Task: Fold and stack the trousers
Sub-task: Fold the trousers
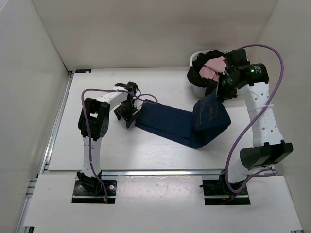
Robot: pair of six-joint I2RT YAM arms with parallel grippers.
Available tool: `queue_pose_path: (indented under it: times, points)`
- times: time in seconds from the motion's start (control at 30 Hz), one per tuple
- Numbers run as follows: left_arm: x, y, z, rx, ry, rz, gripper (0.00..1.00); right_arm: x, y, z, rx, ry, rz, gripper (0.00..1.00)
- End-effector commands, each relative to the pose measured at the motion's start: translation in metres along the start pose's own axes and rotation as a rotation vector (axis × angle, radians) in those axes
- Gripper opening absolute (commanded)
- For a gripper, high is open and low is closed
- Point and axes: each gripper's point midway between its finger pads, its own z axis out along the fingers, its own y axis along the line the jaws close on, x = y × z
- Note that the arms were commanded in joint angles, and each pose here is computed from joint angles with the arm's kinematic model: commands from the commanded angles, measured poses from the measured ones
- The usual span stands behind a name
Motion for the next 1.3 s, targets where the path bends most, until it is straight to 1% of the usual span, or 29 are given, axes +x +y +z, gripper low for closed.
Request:
queue_pose_path:
  times: [0.0, 0.07, 0.1, 0.17, 0.2, 0.27, 0.3, 0.37, 0.5, 0.57, 0.6, 0.63, 0.67, 0.7, 0.77, 0.8, 0.83, 0.87, 0.9, 0.93, 0.97, 1.03, 1.07, 1.1, 1.13, 1.17, 1.2, 1.23, 1.27]
  points:
    - [-0.010, 0.006, -0.005, -0.035, -0.027, -0.002, 0.83, -0.001, -0.022, -0.031, 0.061, -0.046, 0.009, 0.00]
    - [-0.010, 0.006, -0.005, -0.035, -0.027, -0.002, 0.83, 0.006, -0.033, -0.036, 0.104, -0.032, 0.016, 0.00]
    - [-0.010, 0.006, -0.005, -0.035, -0.027, -0.002, 0.83, 0.010, -0.035, -0.030, 0.120, -0.009, 0.014, 0.00]
    - [-0.009, 0.007, -0.005, -0.043, -0.023, -0.002, 0.83, 0.017, -0.035, -0.027, 0.113, 0.015, 0.013, 0.00]
    - [-0.009, 0.007, -0.005, -0.044, -0.023, -0.002, 0.84, 0.022, -0.034, -0.020, 0.107, 0.048, 0.001, 0.00]
    - [-0.007, 0.007, -0.006, -0.044, -0.023, -0.002, 0.84, 0.023, -0.027, -0.008, 0.098, 0.091, -0.016, 0.00]
    - [-0.007, 0.007, -0.006, -0.044, -0.023, -0.002, 0.84, 0.025, -0.017, -0.002, 0.087, 0.111, -0.048, 0.00]
    - [-0.005, 0.006, -0.008, -0.044, -0.024, -0.002, 0.84, 0.018, -0.007, 0.012, 0.113, 0.130, -0.086, 0.00]
    - [0.000, 0.011, -0.006, -0.041, -0.015, -0.029, 0.84, -0.005, 0.043, 0.038, 0.085, 0.117, -0.159, 0.00]
    - [0.000, 0.009, -0.006, -0.032, -0.018, -0.029, 0.84, -0.008, 0.067, 0.048, 0.047, 0.125, -0.166, 0.00]
    - [0.000, 0.009, -0.006, -0.032, -0.018, -0.029, 0.84, -0.001, 0.088, 0.066, 0.031, 0.167, -0.210, 0.00]
    - [0.000, 0.009, -0.006, -0.032, -0.018, -0.029, 0.84, -0.005, 0.106, 0.067, -0.008, 0.152, -0.227, 0.00]
    - [0.001, 0.011, -0.005, -0.024, -0.021, -0.038, 0.84, 0.003, 0.127, 0.072, -0.038, 0.167, -0.253, 0.00]
    - [0.001, 0.009, -0.002, -0.010, -0.017, -0.037, 0.84, 0.008, 0.145, 0.093, -0.055, 0.199, -0.258, 0.00]
    - [0.003, 0.012, -0.001, 0.027, -0.032, -0.066, 0.84, 0.015, 0.182, 0.103, -0.125, 0.202, -0.241, 0.00]
    - [0.002, 0.015, -0.002, 0.035, -0.045, -0.089, 0.84, 0.014, 0.208, 0.112, -0.209, 0.182, -0.226, 0.00]
    - [0.005, 0.021, -0.002, 0.034, -0.045, -0.106, 0.84, 0.016, 0.224, 0.117, -0.255, 0.179, -0.211, 0.00]
    - [0.007, 0.024, -0.002, 0.045, -0.049, -0.121, 0.84, 0.032, 0.239, 0.129, -0.282, 0.214, -0.184, 0.00]
    - [0.013, 0.035, -0.001, 0.045, -0.049, -0.154, 0.84, 0.035, 0.253, 0.135, -0.323, 0.210, -0.165, 0.04]
    - [0.018, 0.037, 0.001, 0.059, -0.046, -0.171, 0.84, 0.027, 0.272, 0.139, -0.379, 0.160, -0.143, 0.09]
    - [0.021, 0.041, 0.001, 0.059, -0.045, -0.186, 0.84, 0.035, 0.286, 0.140, -0.408, 0.170, -0.126, 0.18]
    - [0.030, 0.049, 0.004, 0.080, -0.046, -0.226, 0.84, 0.032, 0.304, 0.149, -0.454, 0.153, -0.110, 0.25]
    - [0.033, 0.052, 0.004, 0.080, -0.046, -0.237, 0.84, 0.041, 0.315, 0.159, -0.464, 0.174, -0.114, 0.40]
    - [0.035, 0.056, 0.004, 0.079, -0.046, -0.249, 0.84, 0.045, 0.327, 0.158, -0.498, 0.182, -0.113, 0.48]
    - [0.044, 0.061, 0.006, 0.084, -0.036, -0.274, 0.84, 0.057, 0.344, 0.151, -0.576, 0.220, -0.133, 0.55]
    - [0.047, 0.065, 0.007, 0.084, -0.036, -0.289, 0.84, 0.056, 0.364, 0.146, -0.659, 0.202, -0.149, 0.61]
    - [0.048, 0.072, 0.004, 0.074, -0.052, -0.304, 0.84, 0.060, 0.378, 0.139, -0.720, 0.207, -0.167, 0.64]
    - [0.057, 0.081, 0.005, 0.081, -0.056, -0.342, 0.84, 0.073, 0.398, 0.124, -0.800, 0.209, -0.244, 0.66]
    - [0.061, 0.088, 0.002, 0.075, -0.064, -0.353, 0.84, 0.075, 0.405, 0.112, -0.827, 0.186, -0.291, 0.68]
